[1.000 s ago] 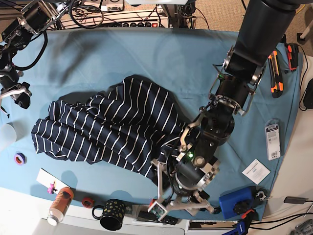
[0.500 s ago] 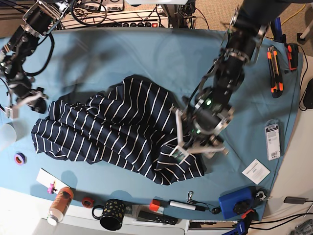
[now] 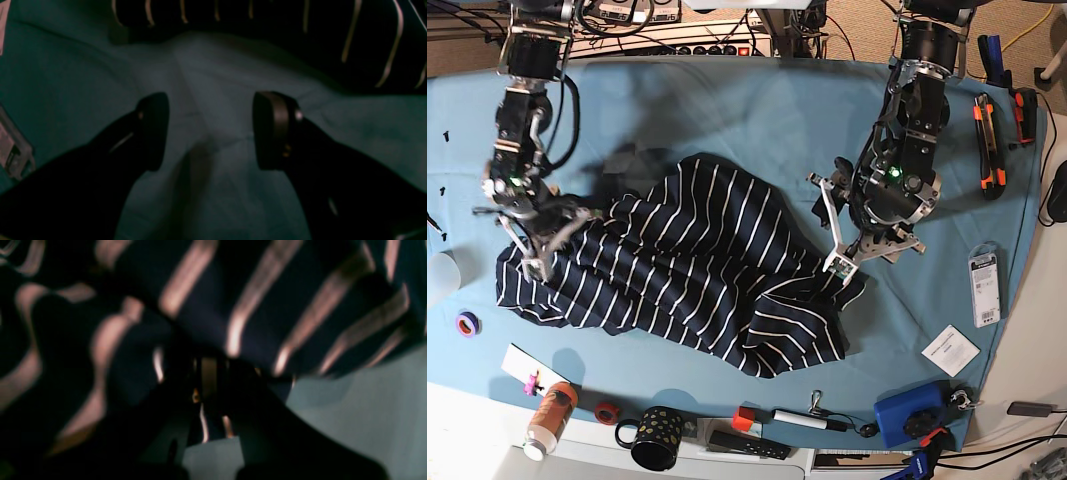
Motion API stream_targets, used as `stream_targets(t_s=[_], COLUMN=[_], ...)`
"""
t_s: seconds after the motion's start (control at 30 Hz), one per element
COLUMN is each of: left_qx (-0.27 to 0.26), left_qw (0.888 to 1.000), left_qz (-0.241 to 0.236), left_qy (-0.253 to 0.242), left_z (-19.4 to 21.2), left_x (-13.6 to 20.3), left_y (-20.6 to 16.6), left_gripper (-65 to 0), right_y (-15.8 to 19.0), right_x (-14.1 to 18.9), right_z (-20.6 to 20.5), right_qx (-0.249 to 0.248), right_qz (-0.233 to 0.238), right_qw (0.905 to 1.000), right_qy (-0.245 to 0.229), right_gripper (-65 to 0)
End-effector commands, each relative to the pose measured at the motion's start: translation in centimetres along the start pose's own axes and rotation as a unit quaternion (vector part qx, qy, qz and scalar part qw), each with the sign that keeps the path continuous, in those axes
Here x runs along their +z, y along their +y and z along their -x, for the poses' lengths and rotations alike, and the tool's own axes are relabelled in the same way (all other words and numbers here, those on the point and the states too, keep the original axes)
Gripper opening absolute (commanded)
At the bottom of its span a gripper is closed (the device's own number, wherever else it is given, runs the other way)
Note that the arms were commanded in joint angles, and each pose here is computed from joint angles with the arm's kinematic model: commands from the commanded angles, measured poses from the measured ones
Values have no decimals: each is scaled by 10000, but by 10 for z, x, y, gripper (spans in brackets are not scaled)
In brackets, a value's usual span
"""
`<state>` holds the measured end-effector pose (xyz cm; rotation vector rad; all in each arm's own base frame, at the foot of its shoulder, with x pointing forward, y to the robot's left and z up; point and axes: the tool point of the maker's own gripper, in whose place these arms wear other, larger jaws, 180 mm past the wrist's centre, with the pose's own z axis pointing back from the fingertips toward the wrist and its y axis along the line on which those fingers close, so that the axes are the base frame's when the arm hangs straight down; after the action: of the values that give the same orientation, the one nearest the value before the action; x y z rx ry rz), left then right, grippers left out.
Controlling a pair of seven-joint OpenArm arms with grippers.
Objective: Layout the t-shirt on the table in an organized manner, then fold the t-shirt properly
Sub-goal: 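Release the shirt and lift both grippers to regrasp other edges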
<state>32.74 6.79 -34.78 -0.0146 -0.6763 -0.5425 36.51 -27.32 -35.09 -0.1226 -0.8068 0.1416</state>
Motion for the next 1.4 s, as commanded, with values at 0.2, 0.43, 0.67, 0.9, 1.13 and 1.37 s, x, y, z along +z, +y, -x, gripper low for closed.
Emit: stream_targets(t_s=[0.2, 0.43, 0.67, 0.9, 1.13, 1.37], left_qx=[77, 162, 45, 121, 316, 478], left_qw=[9992, 9961, 9917, 9935, 9918, 9974], left_qz=[183, 351, -172, -212, -527, -184], left_qy=[-351, -798, -1270, -1113, -1125, -500], left_z=[-19, -35, -50, -54, -82, -69], left_x=[6, 8, 6, -27, -37, -63], left_y=[-5, -10, 9, 26, 59, 62], left_gripper=[-281, -281, -281, -281, -281, -281], right_y=[-35, -60, -56, -57, -57, -62], right_x=[25, 49, 39, 38, 38, 39], right_z=[-147, -206, -176, -172, -171, -168], right_qx=[-19, -61, 149, 144, 138, 86], right_qz=[606, 1026, 914, 950, 954, 987], right_qw=[9833, 9751, 9890, 9902, 9907, 9909], right_qy=[-1715, -1965, -1150, -1013, -964, -916], right_gripper=[-650, -650, -473, -474, -474, -474])
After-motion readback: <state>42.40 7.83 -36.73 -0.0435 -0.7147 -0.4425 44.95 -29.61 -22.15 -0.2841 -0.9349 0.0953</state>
